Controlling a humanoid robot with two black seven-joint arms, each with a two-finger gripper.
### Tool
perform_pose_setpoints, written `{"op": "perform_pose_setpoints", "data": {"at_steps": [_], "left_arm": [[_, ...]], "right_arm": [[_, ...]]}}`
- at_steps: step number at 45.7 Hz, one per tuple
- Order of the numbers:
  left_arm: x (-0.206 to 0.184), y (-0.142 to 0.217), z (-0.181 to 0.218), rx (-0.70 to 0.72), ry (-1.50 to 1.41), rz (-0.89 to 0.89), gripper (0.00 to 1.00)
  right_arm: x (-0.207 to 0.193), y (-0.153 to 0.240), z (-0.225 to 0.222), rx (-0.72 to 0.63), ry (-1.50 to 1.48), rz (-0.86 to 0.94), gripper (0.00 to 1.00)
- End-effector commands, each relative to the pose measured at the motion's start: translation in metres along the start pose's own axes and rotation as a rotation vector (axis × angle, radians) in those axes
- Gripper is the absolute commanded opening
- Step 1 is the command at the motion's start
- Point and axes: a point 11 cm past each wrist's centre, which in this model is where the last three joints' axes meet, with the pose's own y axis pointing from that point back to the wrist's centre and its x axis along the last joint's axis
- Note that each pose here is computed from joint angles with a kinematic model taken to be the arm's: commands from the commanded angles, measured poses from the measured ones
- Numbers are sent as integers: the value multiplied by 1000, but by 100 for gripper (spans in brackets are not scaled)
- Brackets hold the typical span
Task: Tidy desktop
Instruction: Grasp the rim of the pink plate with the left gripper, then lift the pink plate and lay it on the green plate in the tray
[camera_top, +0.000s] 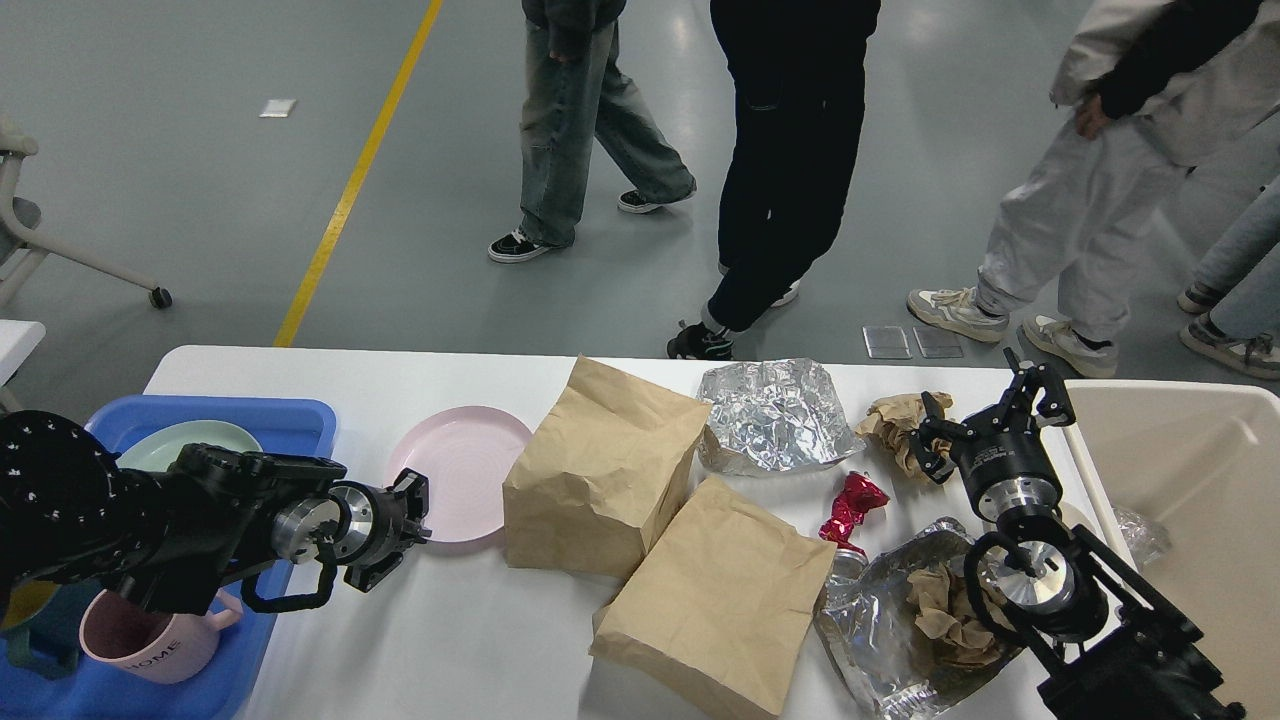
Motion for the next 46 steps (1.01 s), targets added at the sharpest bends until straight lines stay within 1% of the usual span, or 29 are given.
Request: {"op": "perform_pose_setpoints", "data": {"at_steps": [1,9,15,22,27,30,31,39,43,46], "left_arm": [[4,2,-1,4,5,3,0],[14,9,-1,12,7,19,0],[37,31,-8,49,10,42,0],[65,73,3,58,-6,63,0],[75,116,27,47,-40,81,0],[73,141,39,39,-61,75,0],[70,155,45,37,-77,66,0],[54,211,69,-4,-140,59,0],[46,234,76,-27,-159,46,0],[45,240,77,-30,-167,31,0]], "right_arm": [[0,0,0,0,0,0,100],[0,0,0,0,0,0,100],[0,0,0,0,0,0,100],[0,0,0,0,0,0,100],[0,0,0,0,0,0,100],[0,0,0,0,0,0,100],[0,0,0,0,0,0,100],[0,0,0,0,0,0,100],[0,0,0,0,0,0,100],[0,0,0,0,0,0,100]]}}
